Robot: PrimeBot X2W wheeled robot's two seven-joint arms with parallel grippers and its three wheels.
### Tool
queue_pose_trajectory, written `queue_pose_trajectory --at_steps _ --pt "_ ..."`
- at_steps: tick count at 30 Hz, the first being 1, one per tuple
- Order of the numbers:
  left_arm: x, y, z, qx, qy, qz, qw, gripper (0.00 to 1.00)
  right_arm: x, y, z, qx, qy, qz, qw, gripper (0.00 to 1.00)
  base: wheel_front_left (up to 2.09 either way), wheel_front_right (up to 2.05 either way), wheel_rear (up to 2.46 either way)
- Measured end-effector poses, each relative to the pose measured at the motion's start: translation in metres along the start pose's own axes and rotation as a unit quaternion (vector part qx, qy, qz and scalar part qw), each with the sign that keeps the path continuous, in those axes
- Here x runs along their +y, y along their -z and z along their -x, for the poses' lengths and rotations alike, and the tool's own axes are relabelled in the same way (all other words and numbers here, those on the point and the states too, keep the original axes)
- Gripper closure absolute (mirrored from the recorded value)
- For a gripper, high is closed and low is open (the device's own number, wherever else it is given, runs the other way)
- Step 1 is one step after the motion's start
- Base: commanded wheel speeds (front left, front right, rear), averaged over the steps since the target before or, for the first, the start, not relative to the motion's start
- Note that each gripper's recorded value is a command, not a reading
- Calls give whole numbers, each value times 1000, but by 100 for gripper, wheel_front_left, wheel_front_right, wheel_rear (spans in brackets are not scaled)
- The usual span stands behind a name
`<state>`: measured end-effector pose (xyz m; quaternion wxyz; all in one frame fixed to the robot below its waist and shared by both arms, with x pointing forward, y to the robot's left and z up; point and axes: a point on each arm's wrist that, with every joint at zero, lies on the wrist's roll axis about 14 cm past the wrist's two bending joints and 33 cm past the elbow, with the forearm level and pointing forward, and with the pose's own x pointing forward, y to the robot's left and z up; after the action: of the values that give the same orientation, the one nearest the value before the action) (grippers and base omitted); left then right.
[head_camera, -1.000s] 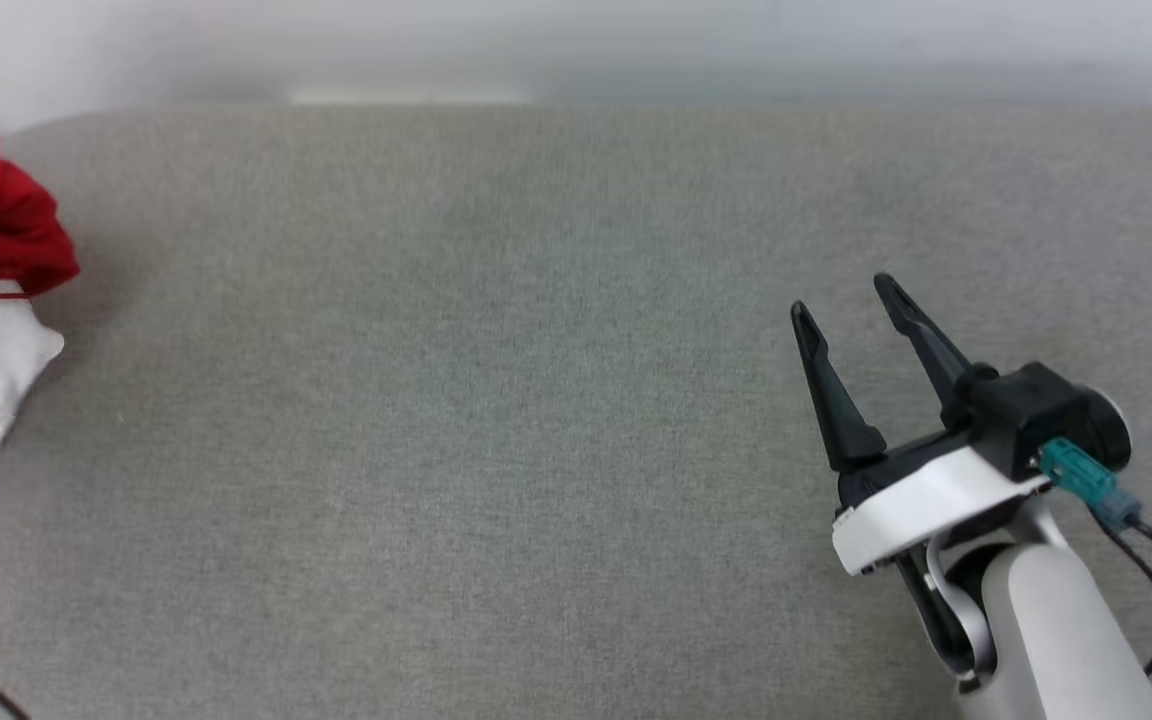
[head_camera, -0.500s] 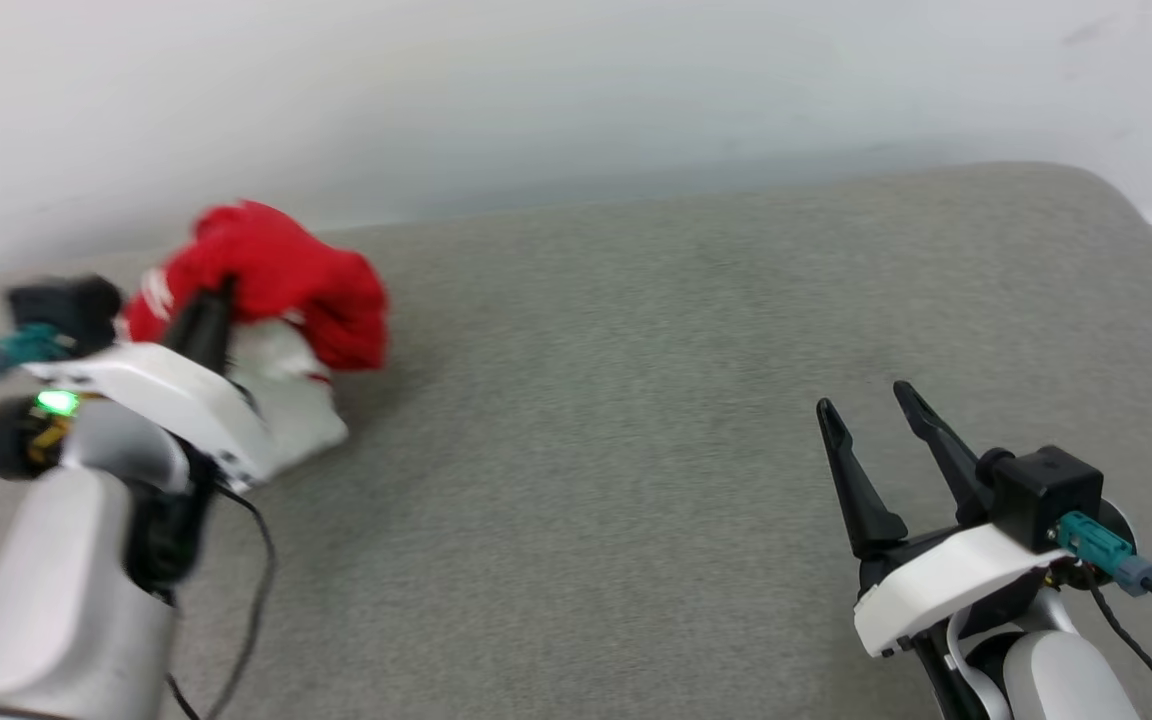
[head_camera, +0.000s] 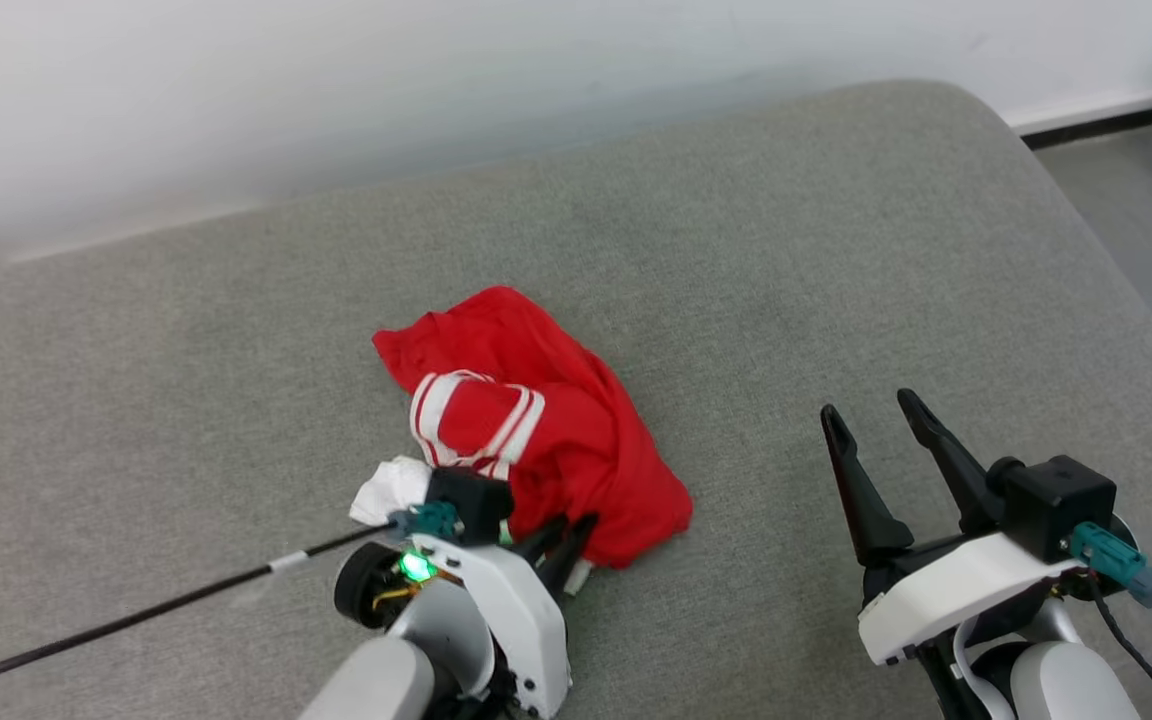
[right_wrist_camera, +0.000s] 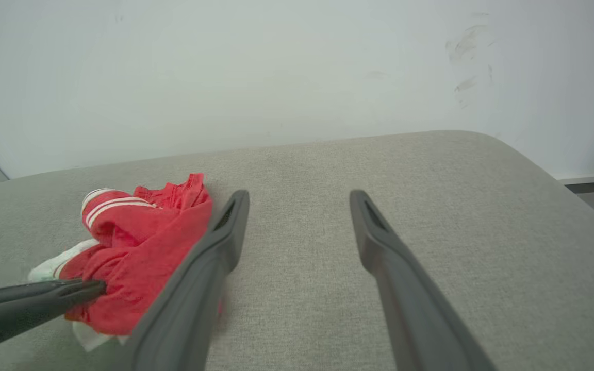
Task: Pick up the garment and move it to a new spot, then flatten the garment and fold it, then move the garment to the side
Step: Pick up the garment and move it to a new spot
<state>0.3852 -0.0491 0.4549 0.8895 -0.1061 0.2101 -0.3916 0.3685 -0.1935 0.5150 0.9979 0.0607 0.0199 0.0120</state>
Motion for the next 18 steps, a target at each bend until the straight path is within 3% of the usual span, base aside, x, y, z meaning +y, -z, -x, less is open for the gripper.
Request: queue_pose_trajectory --at_steps 1,2,3,6,11,18 --pt "-1 10 -1 13 1 1 1000 100 -1 1 -1 1 2 0 1000 0 0 0 0" --pt "-1 16 -1 20 1 0 1000 66 -2 3 -2 4 3 0 1000 0 0 0 0" --pt "-1 19 -2 24 2 3 1000 0 -2 5 -3 6 3 0 1000 0 0 0 0" --pt "2 17 0 9 -11 2 1000 0 3 5 -8 5 -6 0 1000 0 0 0 0" --pt "15 -19 12 -81 -50 -3 995 0 16 3 -15 1 -26 1 1000 0 0 0 0" --pt "59 -67 59 -200 -157 -15 967 0 31 -7 -20 -9 -50 11 999 0 0 0 0"
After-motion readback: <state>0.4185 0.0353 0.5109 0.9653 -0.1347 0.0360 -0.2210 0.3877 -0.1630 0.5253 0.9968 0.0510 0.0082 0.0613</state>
